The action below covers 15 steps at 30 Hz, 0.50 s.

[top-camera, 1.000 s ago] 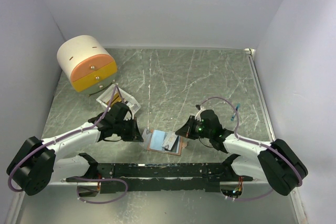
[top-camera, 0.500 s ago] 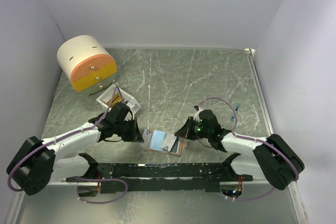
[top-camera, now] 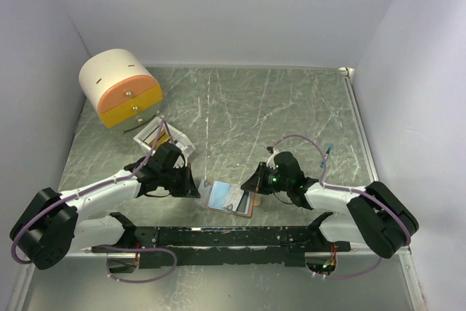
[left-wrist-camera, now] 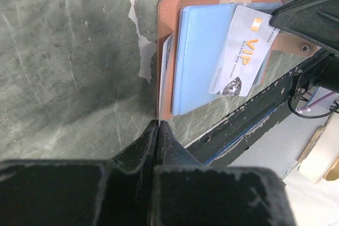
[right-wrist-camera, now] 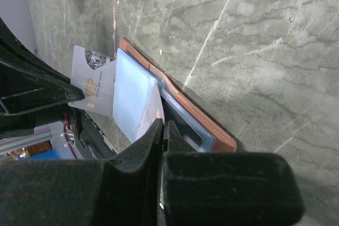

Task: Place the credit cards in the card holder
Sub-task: Insert the credit card into the card holder.

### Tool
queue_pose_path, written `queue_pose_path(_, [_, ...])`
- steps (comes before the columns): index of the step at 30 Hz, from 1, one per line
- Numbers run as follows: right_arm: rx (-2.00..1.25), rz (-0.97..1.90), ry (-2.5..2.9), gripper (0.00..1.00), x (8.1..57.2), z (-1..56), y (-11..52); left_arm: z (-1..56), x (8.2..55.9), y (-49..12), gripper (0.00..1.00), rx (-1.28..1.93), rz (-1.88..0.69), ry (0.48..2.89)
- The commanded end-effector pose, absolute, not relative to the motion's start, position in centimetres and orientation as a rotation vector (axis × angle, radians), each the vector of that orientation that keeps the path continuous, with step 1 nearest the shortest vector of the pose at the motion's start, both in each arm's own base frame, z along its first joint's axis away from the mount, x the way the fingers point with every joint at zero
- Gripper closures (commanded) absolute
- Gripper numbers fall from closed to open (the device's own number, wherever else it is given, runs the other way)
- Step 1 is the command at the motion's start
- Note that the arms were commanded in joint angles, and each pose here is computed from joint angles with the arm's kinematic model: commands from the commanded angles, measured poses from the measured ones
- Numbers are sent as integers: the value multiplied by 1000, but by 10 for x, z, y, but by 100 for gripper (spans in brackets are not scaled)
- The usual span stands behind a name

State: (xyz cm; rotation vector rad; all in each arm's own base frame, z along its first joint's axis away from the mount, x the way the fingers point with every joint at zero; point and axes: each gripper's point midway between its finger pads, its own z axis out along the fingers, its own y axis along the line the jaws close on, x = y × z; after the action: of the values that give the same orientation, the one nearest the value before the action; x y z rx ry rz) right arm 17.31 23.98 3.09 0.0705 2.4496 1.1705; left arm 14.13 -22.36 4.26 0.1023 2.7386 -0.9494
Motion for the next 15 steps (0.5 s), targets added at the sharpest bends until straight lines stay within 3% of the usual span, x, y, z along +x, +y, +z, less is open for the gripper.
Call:
queue_pose_path(1, [16,1169,2428,100,178,35,245,35,137,-222,93,109,-930,2756])
queue_pose_path(15, [-2,1182,2433,100,178,34,250,34,136,-221,93,112,-927,2759])
